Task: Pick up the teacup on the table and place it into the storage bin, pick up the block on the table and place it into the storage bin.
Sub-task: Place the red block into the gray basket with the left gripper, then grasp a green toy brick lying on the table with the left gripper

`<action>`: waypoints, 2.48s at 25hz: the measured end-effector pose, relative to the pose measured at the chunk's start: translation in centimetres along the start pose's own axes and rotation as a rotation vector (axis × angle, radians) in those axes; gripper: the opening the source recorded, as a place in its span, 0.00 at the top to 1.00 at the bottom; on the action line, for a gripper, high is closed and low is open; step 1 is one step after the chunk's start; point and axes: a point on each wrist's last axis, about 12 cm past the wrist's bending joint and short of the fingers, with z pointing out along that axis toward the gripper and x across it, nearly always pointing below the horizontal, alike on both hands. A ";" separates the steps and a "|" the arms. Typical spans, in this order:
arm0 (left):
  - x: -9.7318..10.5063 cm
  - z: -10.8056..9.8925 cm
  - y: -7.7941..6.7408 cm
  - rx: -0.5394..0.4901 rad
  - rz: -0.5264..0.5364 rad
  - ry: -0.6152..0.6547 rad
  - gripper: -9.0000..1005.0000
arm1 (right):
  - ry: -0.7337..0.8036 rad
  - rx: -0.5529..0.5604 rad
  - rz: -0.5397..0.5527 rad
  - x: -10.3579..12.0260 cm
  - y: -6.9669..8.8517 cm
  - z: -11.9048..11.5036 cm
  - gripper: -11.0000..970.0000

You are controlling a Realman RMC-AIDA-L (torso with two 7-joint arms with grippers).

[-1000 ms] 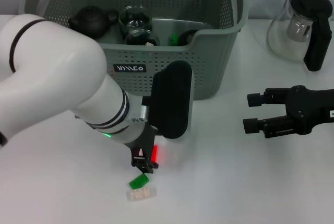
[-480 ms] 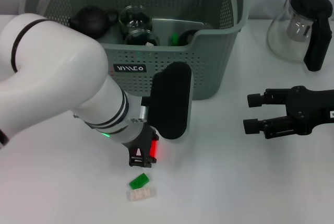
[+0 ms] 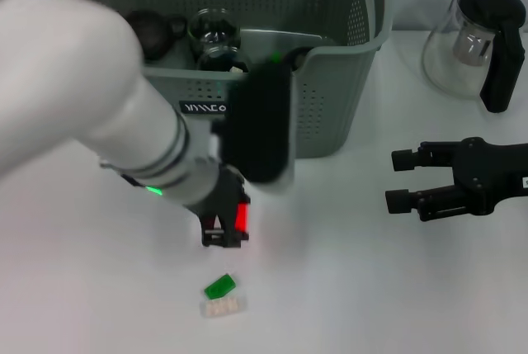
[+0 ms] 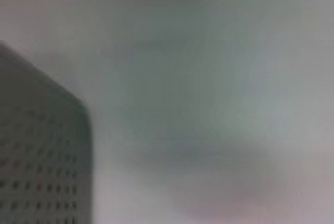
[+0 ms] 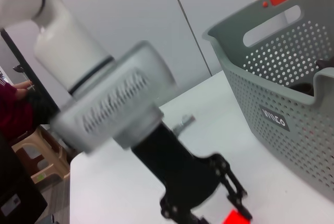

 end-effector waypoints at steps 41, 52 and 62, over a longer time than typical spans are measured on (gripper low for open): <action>11.3 -11.5 13.1 -0.418 -0.866 -0.560 0.23 | 0.002 -0.034 -0.014 0.4 0.5 -0.3 0.03; 8.0 -13.0 2.7 -0.008 -0.337 -0.536 0.08 | -0.001 -0.020 -0.011 0.5 0.4 -0.4 0.03; 6.8 -9.5 -0.4 0.170 -0.223 -0.440 0.08 | 0.001 -0.019 -0.024 0.0 0.2 -0.3 0.03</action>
